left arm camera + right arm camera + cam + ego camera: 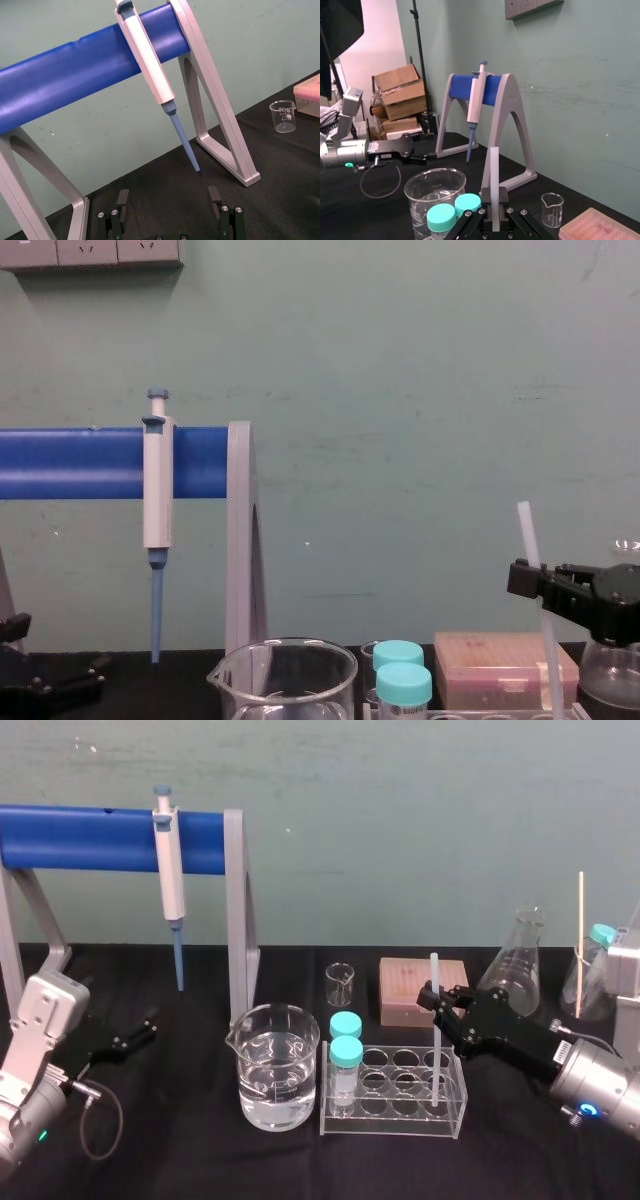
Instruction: Pick up the stirring rod with one hand, then place it down.
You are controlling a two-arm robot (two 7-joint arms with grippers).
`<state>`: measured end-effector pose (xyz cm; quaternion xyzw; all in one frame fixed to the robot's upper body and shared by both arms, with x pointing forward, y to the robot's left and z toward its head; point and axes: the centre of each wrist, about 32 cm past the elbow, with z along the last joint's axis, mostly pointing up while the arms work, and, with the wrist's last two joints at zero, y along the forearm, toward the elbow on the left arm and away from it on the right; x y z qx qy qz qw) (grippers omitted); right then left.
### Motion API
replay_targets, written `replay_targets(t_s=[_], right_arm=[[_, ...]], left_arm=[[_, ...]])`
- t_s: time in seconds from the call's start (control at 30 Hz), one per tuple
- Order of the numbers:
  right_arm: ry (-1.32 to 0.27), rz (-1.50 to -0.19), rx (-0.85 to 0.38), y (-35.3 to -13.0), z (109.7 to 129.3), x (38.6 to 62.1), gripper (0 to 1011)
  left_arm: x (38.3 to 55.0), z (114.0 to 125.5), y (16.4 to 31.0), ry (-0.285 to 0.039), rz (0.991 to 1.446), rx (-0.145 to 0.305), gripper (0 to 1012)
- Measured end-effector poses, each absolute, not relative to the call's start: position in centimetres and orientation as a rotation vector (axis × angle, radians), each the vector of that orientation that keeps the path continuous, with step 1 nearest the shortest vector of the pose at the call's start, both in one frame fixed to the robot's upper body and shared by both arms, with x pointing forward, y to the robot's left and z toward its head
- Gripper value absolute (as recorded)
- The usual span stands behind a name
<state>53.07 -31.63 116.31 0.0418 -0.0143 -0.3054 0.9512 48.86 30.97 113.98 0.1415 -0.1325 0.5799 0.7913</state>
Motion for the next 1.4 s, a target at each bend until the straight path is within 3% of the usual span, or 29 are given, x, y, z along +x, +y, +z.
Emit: replay_targets(t_s=[0.6, 1.4], right_arm=[[-0.001, -0.640, 0.082, -31.4, 114.8, 53.4, 72], [0.010, -0.639, 0.063, -31.3, 114.6, 53.5, 87]], left_arm=[[48.9, 114.0, 31.0, -0.285, 1.248, 0.304, 1000], [48.9, 114.0, 31.0, -0.285, 1.248, 0.304, 1000]])
